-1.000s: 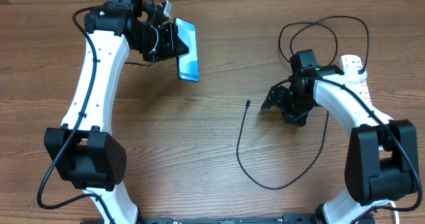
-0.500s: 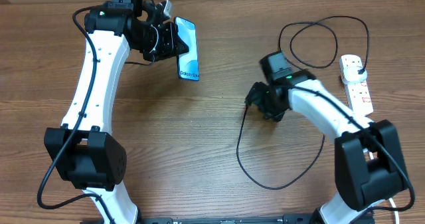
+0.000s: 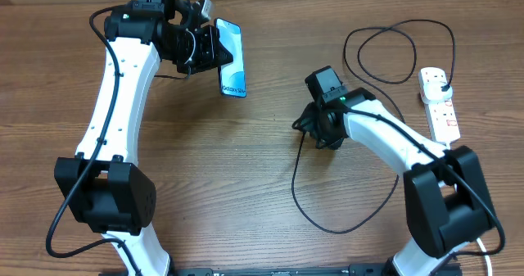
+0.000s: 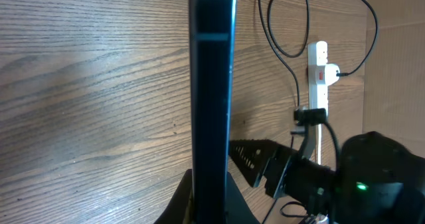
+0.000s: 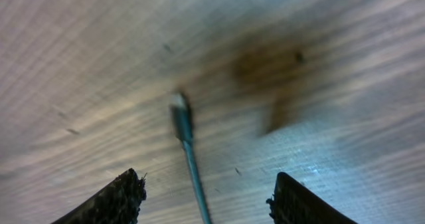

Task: Plug charger to phone and switch on socket
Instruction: 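Move the right gripper down over the black cable's USB-C plug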

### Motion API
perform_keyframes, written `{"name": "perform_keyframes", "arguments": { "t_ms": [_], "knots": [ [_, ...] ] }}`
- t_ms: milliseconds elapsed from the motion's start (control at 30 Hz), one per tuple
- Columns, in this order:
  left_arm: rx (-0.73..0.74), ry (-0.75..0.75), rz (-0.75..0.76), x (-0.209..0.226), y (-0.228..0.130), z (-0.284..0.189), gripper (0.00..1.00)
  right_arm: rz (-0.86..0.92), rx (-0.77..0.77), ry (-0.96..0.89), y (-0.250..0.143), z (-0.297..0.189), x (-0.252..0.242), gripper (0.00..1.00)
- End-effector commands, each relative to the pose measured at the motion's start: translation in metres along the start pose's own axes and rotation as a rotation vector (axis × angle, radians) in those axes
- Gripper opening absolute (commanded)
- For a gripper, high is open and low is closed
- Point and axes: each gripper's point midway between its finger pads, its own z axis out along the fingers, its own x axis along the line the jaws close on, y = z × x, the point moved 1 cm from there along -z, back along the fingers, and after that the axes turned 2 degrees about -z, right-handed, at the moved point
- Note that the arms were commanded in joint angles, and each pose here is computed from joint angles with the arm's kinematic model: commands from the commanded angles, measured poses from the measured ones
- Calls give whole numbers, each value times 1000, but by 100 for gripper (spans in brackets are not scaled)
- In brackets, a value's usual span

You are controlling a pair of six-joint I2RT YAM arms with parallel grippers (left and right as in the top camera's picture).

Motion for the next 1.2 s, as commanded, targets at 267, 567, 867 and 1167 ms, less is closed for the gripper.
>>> {"name": "perform_keyframes", "arguments": {
  "t_ms": [267, 567, 867, 1167],
  "knots": [
    [-17, -26, -10, -10, 4, -5, 4, -104, 59, -66, 21, -24, 20, 70],
    [-19, -27, -16, -11, 4, -5, 4, -100, 28, -51, 27, -15, 25, 66],
    [-29, -30, -19, -11, 7, -5, 4, -36, 96, -122, 15, 6, 11, 72],
    [-35, -31, -16, -12, 8, -5, 4, -68, 126, -86, 11, 6, 17, 84]
  ]
}}
